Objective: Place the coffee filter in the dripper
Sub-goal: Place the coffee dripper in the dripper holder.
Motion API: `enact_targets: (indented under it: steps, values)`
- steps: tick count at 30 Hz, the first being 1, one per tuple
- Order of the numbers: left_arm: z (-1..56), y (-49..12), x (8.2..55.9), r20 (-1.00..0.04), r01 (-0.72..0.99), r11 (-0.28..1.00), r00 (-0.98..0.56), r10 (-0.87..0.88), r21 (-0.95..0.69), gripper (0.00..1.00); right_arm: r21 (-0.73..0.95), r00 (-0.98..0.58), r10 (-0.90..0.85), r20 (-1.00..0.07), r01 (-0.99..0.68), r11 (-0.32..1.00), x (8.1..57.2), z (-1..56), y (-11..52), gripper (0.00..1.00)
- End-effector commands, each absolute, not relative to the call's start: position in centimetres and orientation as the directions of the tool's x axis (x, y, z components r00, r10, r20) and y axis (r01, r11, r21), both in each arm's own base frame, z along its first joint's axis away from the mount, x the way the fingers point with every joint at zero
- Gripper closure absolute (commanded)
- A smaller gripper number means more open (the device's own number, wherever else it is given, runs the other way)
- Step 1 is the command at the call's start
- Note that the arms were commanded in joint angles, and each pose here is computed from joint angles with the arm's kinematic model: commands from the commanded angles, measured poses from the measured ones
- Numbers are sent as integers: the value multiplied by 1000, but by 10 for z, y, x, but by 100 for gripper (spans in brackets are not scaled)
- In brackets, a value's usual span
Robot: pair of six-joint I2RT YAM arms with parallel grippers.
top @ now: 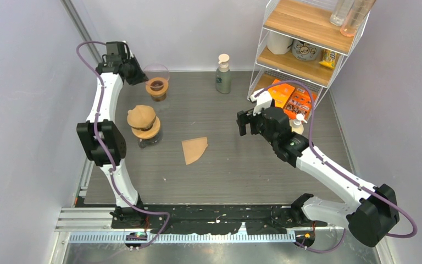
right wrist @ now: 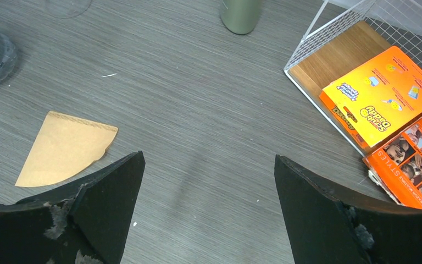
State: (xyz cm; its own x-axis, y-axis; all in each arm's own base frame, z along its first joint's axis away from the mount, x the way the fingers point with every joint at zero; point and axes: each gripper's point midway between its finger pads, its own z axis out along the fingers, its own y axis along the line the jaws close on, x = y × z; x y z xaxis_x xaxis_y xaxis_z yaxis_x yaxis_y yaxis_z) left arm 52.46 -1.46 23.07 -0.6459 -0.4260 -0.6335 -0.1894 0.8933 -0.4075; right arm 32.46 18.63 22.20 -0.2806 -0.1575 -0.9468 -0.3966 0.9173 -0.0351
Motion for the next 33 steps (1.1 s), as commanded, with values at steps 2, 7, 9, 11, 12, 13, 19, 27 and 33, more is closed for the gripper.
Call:
enact_targets:
  steps: [2,7,9,11,12,13,19,27,33]
  values:
    - [266,-12,524,-707,-158,885,-547,-449,-439,100,-28,-225,-124,-967,-386,922,325,240,185,5]
    - [257,-16,527,-692,-154,871,-550,-467,-466,100,-27,-225,-123,-967,-389,921,324,241,184,5]
    - [251,-15,529,-679,-171,866,-556,-479,-471,100,-26,-222,-121,-967,-388,921,323,242,184,5]
    - [245,-17,529,-662,-184,857,-565,-493,-481,100,-26,-219,-119,-968,-388,921,323,243,184,5]
    - [242,-18,530,-652,-190,852,-569,-500,-488,100,-25,-219,-119,-968,-389,921,323,243,184,5]
    - [239,-19,529,-642,-195,847,-575,-507,-494,100,-26,-219,-120,-968,-389,921,323,243,184,5]
    - [217,-29,522,-545,-238,803,-627,-557,-546,100,-20,-221,-121,-968,-412,911,327,243,193,5]
    - [189,-26,511,-419,-374,772,-676,-606,-514,100,30,-254,-91,-963,-435,900,340,251,211,5]
    - [169,-15,504,-413,-424,788,-683,-602,-447,100,107,-312,-54,-949,-476,873,360,265,250,3]
